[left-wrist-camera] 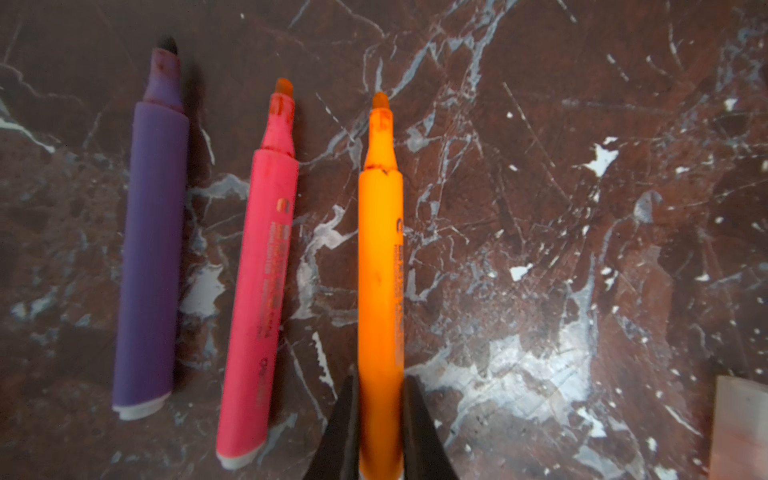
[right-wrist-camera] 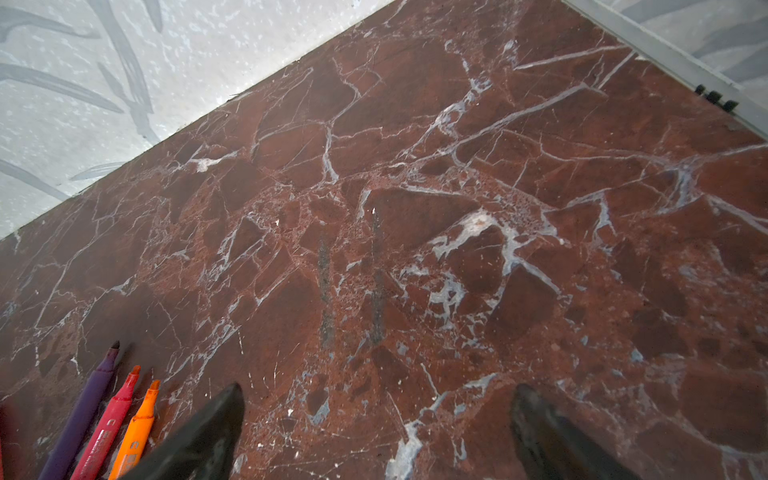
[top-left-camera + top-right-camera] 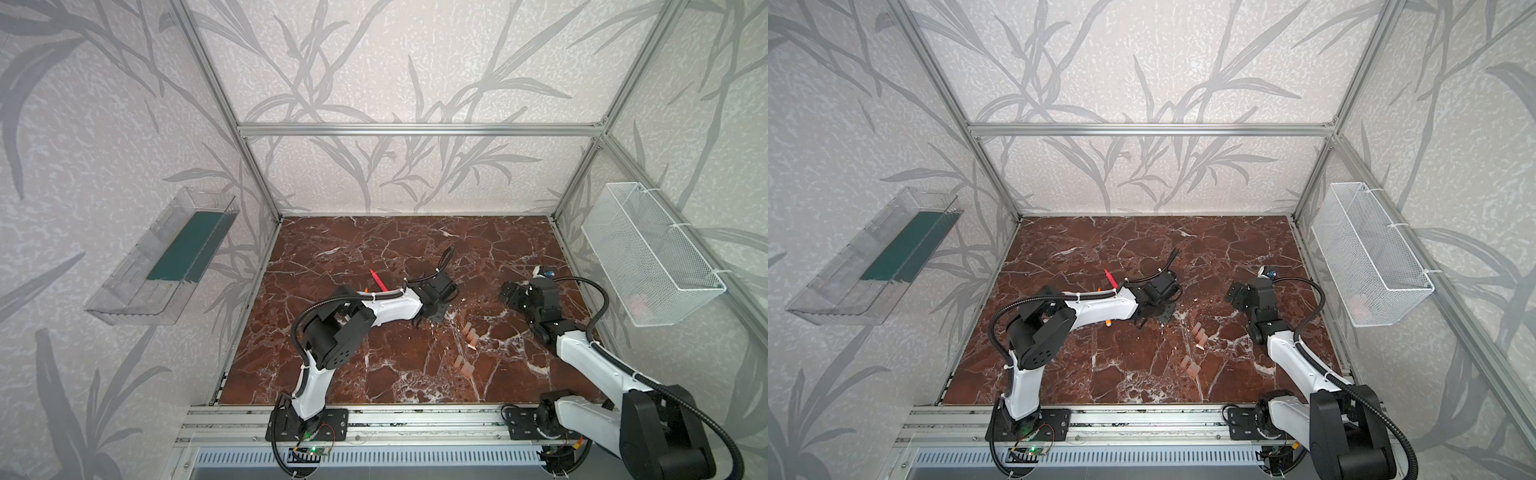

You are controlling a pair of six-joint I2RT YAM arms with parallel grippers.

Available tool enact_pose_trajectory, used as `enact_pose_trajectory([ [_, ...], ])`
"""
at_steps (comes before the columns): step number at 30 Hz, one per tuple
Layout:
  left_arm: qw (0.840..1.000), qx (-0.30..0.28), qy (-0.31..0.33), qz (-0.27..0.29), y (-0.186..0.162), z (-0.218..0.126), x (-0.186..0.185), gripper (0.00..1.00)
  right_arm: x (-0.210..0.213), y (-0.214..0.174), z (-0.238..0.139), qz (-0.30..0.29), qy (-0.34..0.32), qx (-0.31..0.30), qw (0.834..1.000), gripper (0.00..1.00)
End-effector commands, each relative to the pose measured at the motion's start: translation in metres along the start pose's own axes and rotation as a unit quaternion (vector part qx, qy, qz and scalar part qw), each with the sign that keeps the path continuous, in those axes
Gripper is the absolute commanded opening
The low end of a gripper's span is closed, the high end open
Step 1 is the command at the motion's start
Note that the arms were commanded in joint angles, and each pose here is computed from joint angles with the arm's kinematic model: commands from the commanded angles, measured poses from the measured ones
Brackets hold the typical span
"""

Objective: Insert the pens into the pen caps

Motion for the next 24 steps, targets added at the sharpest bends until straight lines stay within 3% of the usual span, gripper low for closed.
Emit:
enact_pose_trajectory([
  [1,0.999,-0.026,-0.026,-0.001,0.013,-0.027,-0.002,0.00,0.003,0.010,-0.005,0.000,-0.003,0.001,1.000,0.96],
  [3,0.998,-0.034,-0.044,-0.002,0.016,-0.039,-0.004,0.00,0.005,0.007,-0.012,0.013,0.002,0.018,1.000,0.96],
  [8,0.994,-0.057,-0.094,-0.006,0.016,-0.064,-0.006,0.00,0.053,0.006,-0.027,0.043,0.154,0.016,0.987,0.96],
  [12,0.985,-0.078,-0.152,-0.002,0.008,-0.078,-0.008,0.00,0.101,0.000,-0.049,0.045,0.261,-0.001,0.964,0.94],
  [15,0.979,-0.091,-0.185,-0.002,0.001,-0.089,-0.007,0.00,0.134,-0.005,-0.064,0.041,0.323,-0.019,0.945,0.82],
  [19,0.971,-0.106,-0.214,-0.003,-0.006,-0.099,-0.005,0.00,0.158,-0.009,-0.071,0.044,0.358,-0.020,0.933,0.73],
  [24,0.962,-0.117,-0.247,-0.001,-0.014,-0.111,-0.004,0.00,0.164,-0.015,-0.060,0.068,0.356,-0.008,0.932,0.68],
])
Point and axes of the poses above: each gripper's point midway between its finger pads, its own z axis out along the fingers, its own x axis along the line the jaws close on, y = z × x, the point moved 6 cm from there along -z, back along the fingers, and after that the axes turned 13 degrees about -z, right-handed, at the moved point
